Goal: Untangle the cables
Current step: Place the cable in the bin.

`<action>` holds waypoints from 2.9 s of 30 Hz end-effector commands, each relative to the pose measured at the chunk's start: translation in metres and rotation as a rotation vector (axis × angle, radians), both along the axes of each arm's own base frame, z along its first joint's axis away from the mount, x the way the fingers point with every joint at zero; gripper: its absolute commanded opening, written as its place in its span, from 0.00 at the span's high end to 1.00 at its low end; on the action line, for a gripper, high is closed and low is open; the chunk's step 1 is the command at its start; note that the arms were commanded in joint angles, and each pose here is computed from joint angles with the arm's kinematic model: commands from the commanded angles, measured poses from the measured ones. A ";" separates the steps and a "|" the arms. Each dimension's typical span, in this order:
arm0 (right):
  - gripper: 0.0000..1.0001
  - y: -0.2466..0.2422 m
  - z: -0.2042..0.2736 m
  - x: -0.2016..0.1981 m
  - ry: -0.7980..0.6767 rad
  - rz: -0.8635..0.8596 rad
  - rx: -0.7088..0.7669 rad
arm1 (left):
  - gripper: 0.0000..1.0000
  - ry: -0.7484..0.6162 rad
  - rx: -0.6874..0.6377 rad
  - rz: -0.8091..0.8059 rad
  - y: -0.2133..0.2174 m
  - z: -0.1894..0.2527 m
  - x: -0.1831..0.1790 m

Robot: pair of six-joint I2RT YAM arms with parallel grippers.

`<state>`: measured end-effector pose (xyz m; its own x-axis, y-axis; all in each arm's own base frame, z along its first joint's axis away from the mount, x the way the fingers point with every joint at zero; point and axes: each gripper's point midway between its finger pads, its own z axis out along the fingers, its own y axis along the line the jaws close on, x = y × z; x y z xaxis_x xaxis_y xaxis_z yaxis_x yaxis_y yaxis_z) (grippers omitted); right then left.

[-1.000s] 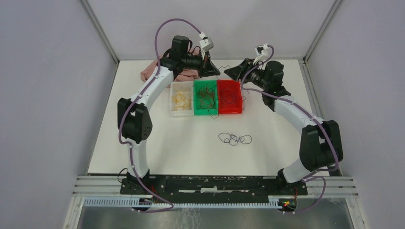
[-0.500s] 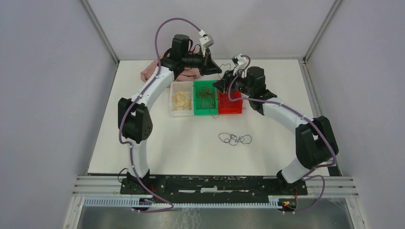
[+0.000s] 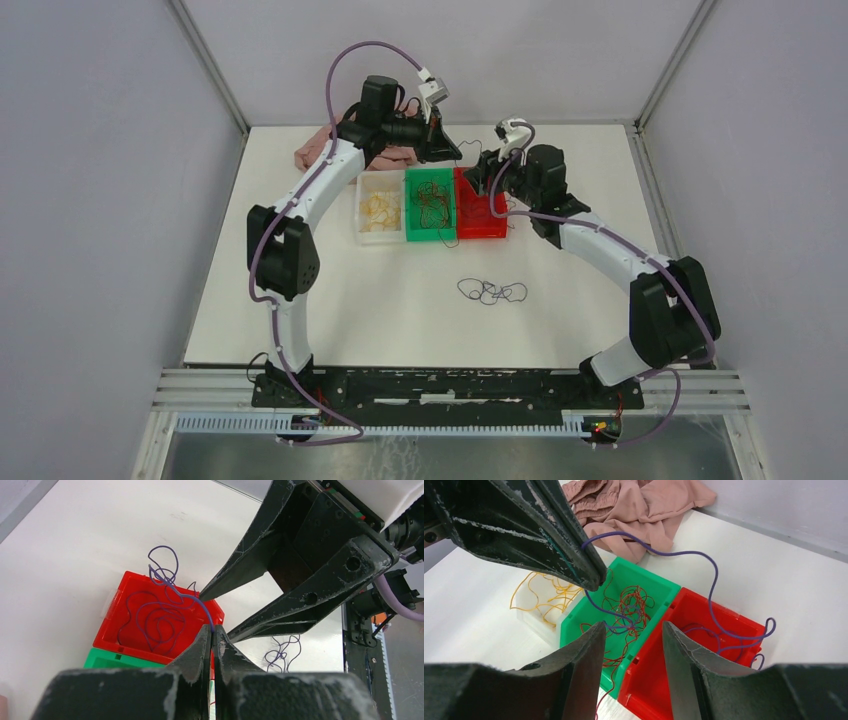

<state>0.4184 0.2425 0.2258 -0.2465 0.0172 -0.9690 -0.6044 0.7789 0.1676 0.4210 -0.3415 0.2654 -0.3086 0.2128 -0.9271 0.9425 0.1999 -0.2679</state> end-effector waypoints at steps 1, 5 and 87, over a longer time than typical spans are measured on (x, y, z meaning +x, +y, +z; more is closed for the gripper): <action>0.47 0.006 0.029 0.006 -0.087 0.030 0.038 | 0.97 -0.129 -0.023 -0.019 0.003 0.038 -0.007; 0.46 0.027 0.031 0.011 -0.083 0.115 0.102 | 0.97 -0.131 -0.030 -0.029 0.002 0.041 -0.009; 1.00 -0.084 0.228 0.030 -0.050 -0.053 0.505 | 0.27 -0.331 0.543 -0.218 0.074 -0.119 -0.039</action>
<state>0.4638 0.1620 0.4214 -0.2586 0.5162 -0.8165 -0.5417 0.6224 0.5650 0.4177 -0.2639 0.1300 0.0147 0.7241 -0.6896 0.9661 0.1675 0.1966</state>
